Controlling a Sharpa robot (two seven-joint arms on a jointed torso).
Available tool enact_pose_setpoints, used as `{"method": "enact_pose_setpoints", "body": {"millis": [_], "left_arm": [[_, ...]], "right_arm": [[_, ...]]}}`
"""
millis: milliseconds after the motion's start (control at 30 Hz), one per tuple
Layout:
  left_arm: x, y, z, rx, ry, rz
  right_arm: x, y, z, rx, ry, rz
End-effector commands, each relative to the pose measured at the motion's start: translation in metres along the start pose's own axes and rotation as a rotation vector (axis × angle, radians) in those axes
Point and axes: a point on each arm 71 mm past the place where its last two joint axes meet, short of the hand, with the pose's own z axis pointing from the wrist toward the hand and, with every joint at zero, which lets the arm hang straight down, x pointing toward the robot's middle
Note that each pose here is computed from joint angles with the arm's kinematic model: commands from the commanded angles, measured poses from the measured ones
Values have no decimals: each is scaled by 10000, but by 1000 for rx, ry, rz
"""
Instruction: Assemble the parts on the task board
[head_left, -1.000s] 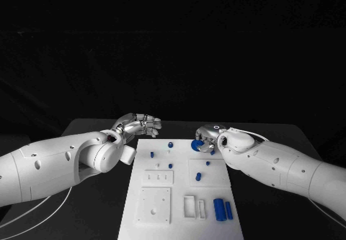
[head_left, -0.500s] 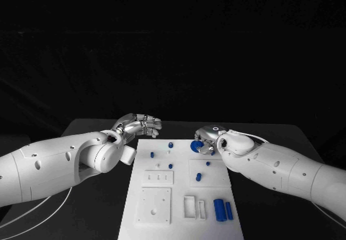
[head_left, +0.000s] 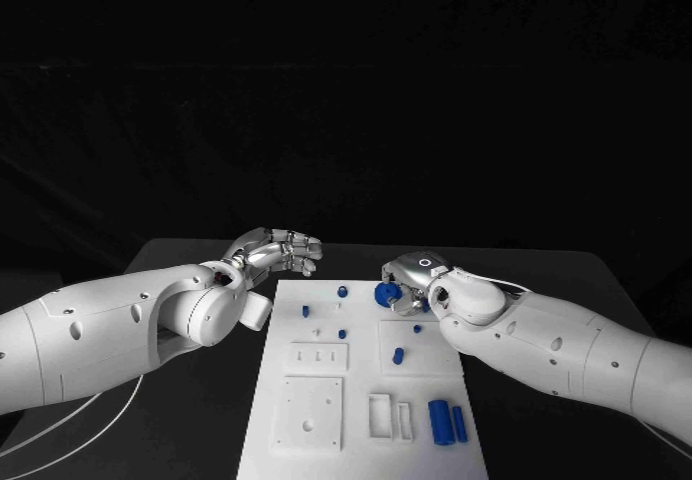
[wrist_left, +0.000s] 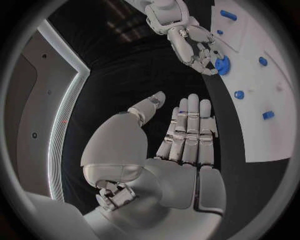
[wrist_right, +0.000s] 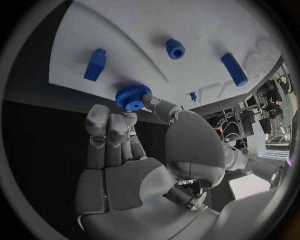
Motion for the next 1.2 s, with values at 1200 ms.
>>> {"method": "enact_pose_setpoints", "body": {"millis": [1200], "left_arm": [[61,-29,24,18,9,7]], "right_arm": [[-128,918,141,-158,-124,-76]]}}
